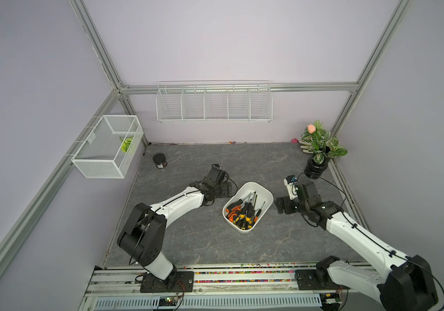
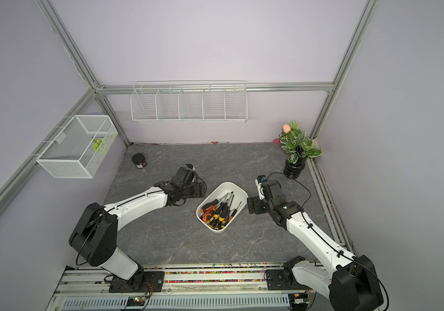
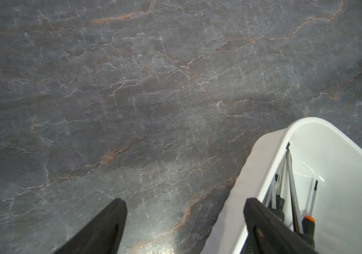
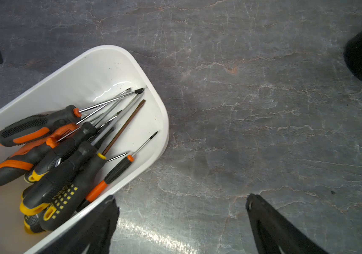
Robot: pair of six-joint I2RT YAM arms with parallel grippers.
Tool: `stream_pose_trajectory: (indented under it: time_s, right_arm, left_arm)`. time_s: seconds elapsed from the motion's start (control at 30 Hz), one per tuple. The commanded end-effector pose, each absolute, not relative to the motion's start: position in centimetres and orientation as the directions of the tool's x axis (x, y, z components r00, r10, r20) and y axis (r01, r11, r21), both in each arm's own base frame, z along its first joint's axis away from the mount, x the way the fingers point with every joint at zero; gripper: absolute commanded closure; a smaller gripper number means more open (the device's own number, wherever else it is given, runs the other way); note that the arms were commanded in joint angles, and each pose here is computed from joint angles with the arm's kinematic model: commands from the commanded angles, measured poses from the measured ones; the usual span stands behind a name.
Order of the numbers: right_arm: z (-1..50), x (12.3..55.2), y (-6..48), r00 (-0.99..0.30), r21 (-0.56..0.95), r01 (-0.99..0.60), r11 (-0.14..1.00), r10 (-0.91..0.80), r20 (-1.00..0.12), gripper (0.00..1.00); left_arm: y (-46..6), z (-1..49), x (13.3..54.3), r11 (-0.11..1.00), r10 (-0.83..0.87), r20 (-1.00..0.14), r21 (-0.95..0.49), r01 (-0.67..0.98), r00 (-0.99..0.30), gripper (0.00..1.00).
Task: Take out the screwdriver from the storage box
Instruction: Pick up the storage box at the center of the board.
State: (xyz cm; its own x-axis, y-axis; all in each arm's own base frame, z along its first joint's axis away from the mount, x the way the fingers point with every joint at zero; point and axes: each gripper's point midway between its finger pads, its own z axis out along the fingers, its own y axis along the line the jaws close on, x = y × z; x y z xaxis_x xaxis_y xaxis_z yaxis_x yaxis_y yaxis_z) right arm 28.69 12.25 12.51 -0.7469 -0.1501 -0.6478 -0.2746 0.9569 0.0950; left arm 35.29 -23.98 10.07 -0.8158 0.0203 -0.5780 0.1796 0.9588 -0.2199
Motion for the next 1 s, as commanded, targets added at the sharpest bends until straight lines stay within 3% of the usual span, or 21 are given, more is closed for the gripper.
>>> stream_pose_trajectory:
  time_s: [0.0,0.3,0.67,0.8,0.97]
  right_arm:
    - [12.3,28.6,12.2,-0.750,0.090,-0.267,0.960,-0.148,-0.644,0.04]
    - [11.3,28.4,12.5,-0.767,0.110,-0.270,0.957,-0.145,-0.625,0.04]
    - [11.3,28.4,12.5,-0.767,0.110,-0.272,0.956,-0.146,-0.625,0.04]
    - [11.6,28.4,12.5,-0.765,0.110,-0.271,0.956,-0.145,-0.628,0.04]
    - [11.8,28.5,12.4,-0.763,0.105,-0.270,0.957,-0.147,-0.629,0.05]
  left_arm:
    - [-25.2,10.2,35.9,0.951,0.019,-0.565,-0.245,0.190,-0.825,0.14]
    - [-29.9,12.0,34.9,0.905,0.165,-0.580,-0.232,0.356,-0.798,0.16]
    - [-32.4,8.6,34.6,0.883,0.278,-0.497,-0.204,0.422,-0.822,0.20]
    - [-32.4,7.7,35.3,0.896,0.290,-0.474,-0.171,0.410,-0.831,0.29]
    - [-32.4,7.1,36.1,0.915,0.272,-0.462,-0.148,0.376,-0.844,0.49]
